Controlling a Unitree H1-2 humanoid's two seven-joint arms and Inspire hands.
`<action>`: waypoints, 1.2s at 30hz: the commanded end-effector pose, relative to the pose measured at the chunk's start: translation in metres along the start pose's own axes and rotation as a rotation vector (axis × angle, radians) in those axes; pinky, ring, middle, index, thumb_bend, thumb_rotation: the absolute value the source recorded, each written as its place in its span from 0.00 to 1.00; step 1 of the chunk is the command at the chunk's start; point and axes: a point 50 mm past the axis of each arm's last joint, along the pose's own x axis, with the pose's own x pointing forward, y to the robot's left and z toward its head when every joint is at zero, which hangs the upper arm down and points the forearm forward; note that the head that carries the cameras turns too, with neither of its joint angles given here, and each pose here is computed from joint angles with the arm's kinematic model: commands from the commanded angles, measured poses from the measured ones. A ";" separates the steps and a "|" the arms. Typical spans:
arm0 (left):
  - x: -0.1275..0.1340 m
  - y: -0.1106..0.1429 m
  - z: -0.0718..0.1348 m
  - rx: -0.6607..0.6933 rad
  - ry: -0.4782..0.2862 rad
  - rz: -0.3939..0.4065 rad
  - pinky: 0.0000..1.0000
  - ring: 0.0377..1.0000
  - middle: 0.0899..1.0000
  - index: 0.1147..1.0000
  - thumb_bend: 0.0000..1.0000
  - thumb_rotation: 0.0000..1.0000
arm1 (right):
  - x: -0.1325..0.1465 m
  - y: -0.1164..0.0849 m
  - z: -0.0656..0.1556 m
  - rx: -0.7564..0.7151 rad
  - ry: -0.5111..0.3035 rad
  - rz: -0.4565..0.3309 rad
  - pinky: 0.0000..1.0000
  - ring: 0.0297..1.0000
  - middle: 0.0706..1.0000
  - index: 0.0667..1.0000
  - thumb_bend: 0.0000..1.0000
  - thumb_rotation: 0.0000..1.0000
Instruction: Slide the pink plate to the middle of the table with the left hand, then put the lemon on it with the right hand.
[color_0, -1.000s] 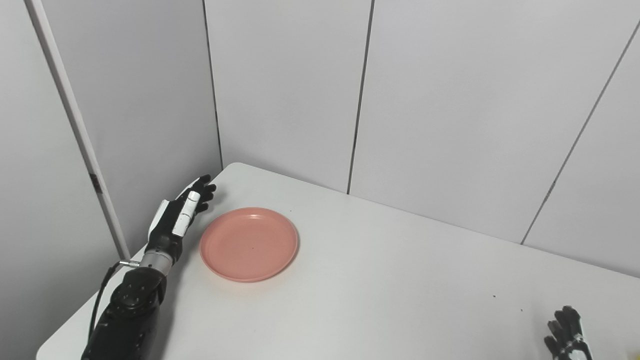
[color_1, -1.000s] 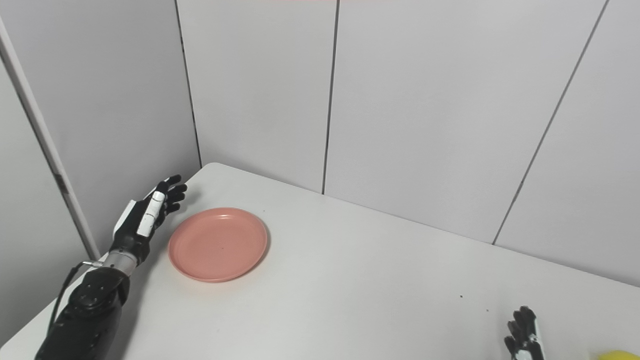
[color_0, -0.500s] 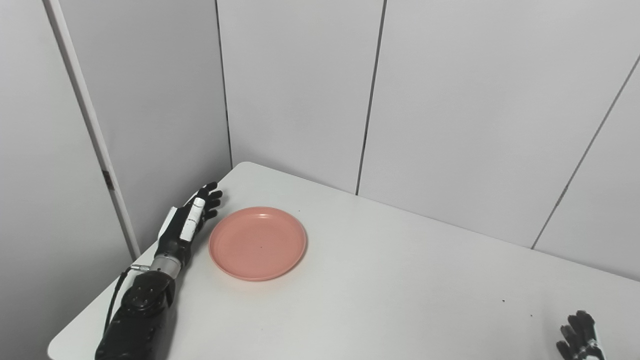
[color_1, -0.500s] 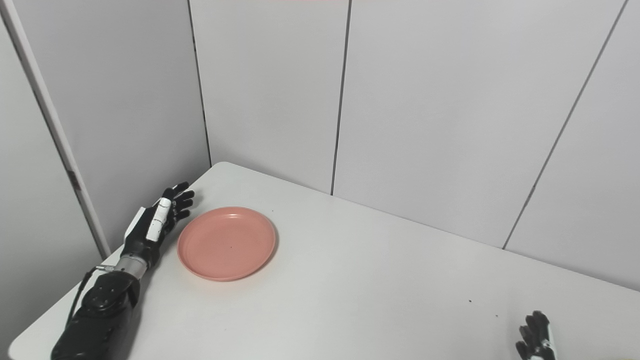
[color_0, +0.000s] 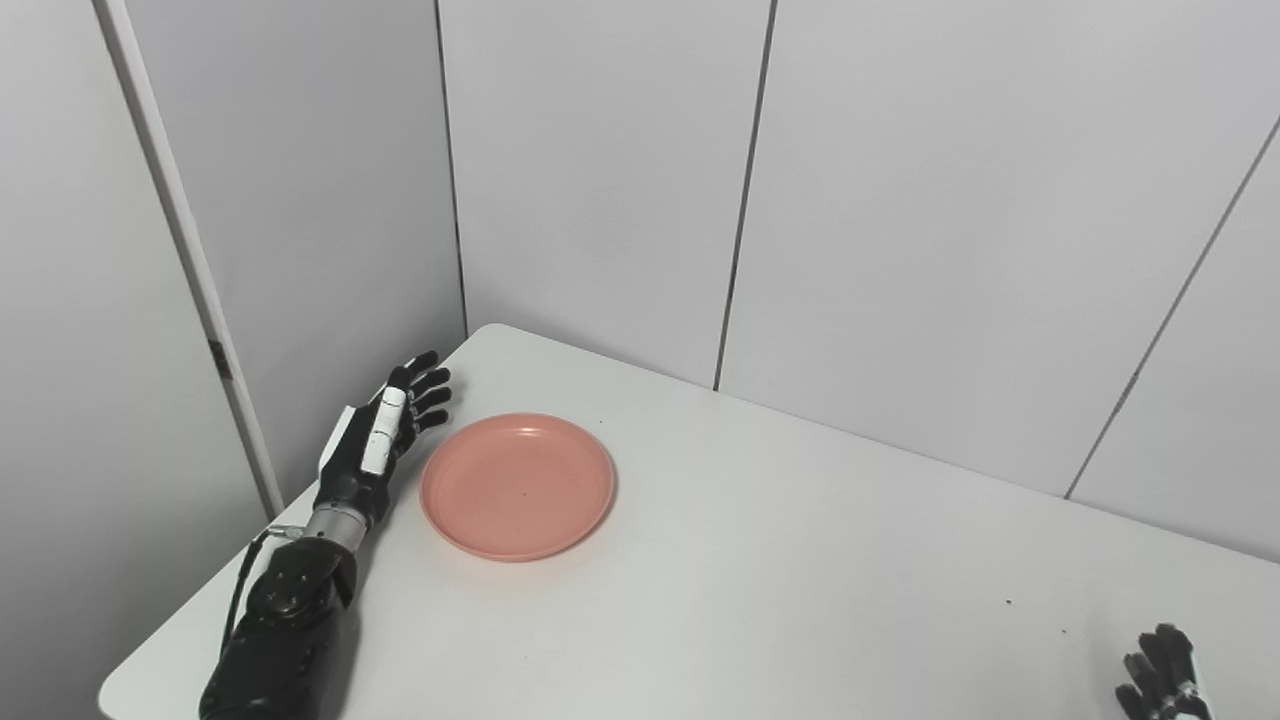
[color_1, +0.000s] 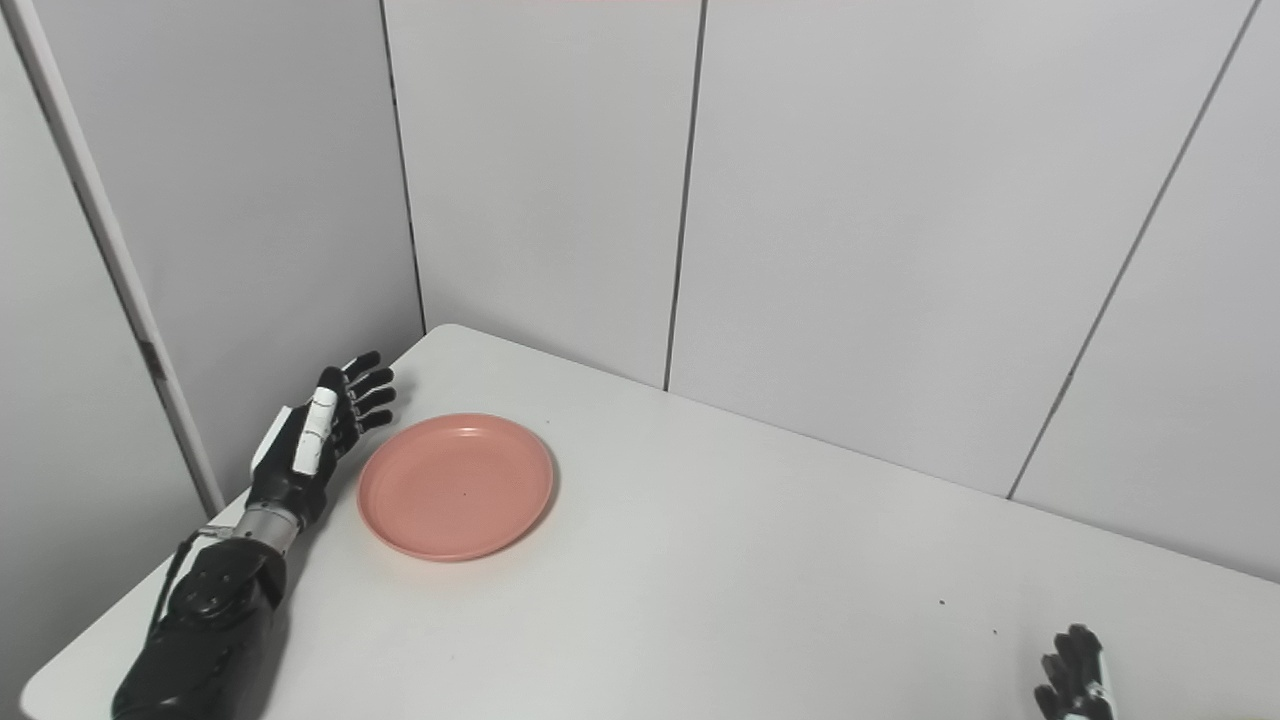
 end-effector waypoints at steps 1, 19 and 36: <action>-0.008 -0.018 -0.010 -0.028 0.005 -0.034 0.85 0.87 0.87 0.85 0.84 1.00 | 0.002 -0.002 0.012 -0.003 -0.047 0.002 1.00 1.00 1.00 1.00 0.63 1.00; -0.016 -0.044 -0.016 0.010 0.026 -0.112 0.95 0.92 0.91 0.89 0.83 1.00 | 0.001 -0.001 0.015 -0.007 -0.054 0.006 1.00 1.00 1.00 1.00 0.59 1.00; -0.021 -0.042 -0.018 0.095 0.062 -0.133 1.00 0.96 0.96 0.94 0.83 1.00 | 0.002 0.000 0.018 -0.008 -0.050 0.004 1.00 1.00 1.00 1.00 0.56 1.00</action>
